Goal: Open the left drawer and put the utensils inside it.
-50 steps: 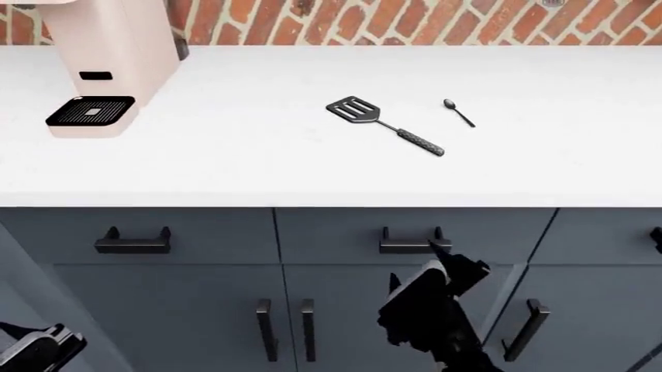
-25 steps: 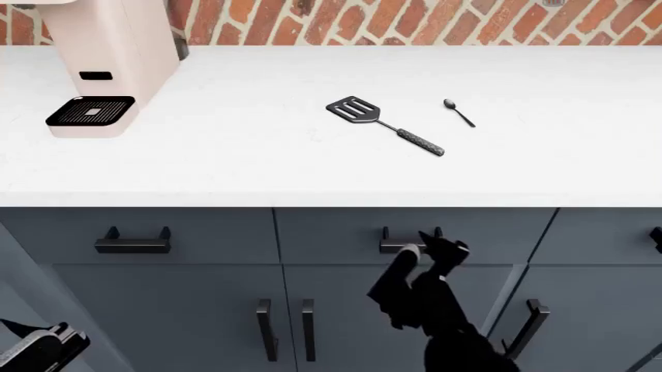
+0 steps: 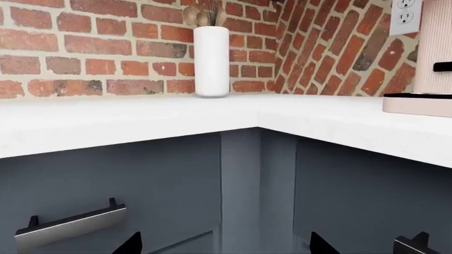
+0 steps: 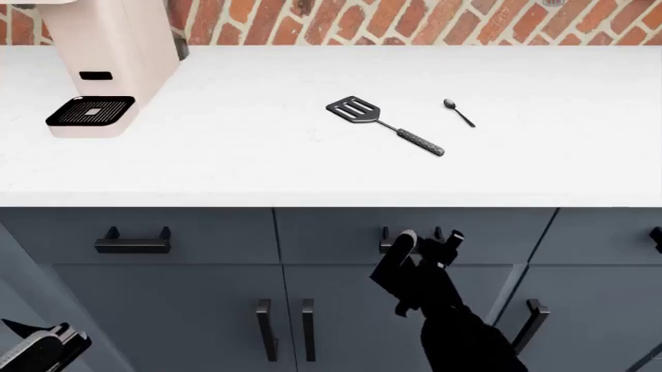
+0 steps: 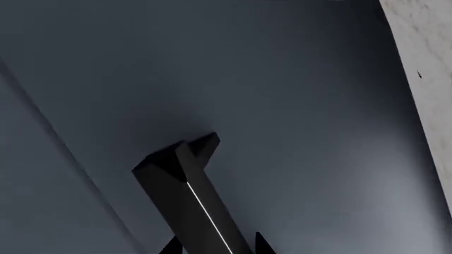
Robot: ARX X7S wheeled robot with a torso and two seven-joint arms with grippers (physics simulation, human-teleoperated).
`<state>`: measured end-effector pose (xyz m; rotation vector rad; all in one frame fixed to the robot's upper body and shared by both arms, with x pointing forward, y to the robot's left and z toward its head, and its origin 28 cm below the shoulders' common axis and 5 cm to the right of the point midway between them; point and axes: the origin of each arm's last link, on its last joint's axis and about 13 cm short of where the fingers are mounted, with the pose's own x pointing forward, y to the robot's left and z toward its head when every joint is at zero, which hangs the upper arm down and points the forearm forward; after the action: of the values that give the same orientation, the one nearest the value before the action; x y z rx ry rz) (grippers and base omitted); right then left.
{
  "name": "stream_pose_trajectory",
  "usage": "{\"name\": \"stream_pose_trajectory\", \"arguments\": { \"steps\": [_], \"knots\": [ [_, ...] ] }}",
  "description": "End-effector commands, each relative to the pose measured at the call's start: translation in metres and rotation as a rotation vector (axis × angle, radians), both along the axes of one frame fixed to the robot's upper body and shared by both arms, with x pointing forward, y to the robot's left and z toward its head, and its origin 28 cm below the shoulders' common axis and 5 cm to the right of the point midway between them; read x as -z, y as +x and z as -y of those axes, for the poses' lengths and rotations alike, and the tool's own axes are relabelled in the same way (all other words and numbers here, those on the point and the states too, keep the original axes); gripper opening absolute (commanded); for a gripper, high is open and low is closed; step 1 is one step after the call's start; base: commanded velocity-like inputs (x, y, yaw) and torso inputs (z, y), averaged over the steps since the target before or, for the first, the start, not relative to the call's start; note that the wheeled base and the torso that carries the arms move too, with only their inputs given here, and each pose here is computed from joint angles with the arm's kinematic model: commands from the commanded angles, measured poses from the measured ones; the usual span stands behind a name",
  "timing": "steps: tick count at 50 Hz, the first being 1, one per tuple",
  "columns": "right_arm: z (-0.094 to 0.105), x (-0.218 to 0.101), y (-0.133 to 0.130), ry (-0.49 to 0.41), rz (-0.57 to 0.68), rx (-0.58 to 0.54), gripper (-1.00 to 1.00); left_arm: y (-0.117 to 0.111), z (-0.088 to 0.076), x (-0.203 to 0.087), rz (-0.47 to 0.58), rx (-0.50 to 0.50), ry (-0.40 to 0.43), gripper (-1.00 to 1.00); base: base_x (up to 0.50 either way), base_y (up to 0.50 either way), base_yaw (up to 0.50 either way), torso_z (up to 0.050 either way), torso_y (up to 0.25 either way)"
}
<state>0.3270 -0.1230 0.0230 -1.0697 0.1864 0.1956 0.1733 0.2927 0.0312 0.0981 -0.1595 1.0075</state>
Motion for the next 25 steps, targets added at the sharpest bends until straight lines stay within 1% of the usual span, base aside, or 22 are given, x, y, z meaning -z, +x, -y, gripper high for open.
{"name": "stream_pose_trajectory", "arguments": {
  "steps": [1,8,15,25],
  "knots": [
    [0.006,-0.007,0.011,-0.019,0.030,0.024,-1.00,0.000,0.000,0.000,0.002,0.002,-0.001,1.00,0.01,0.00,0.00,0.000,0.000],
    [0.003,-0.009,0.005,-0.024,0.038,0.013,-1.00,0.000,0.000,0.001,0.002,0.000,-0.001,1.00,0.01,0.00,0.00,0.000,0.000],
    [0.001,-0.017,-0.010,-0.019,0.076,-0.021,-1.00,-0.001,0.000,0.000,0.006,-0.001,-0.003,1.00,0.00,0.00,0.00,0.000,0.000],
    [0.001,-0.021,-0.034,-0.015,0.085,-0.052,-1.00,-0.002,-0.001,0.001,0.008,-0.003,-0.005,1.00,0.00,0.00,0.00,0.000,0.002]
  ]
}}
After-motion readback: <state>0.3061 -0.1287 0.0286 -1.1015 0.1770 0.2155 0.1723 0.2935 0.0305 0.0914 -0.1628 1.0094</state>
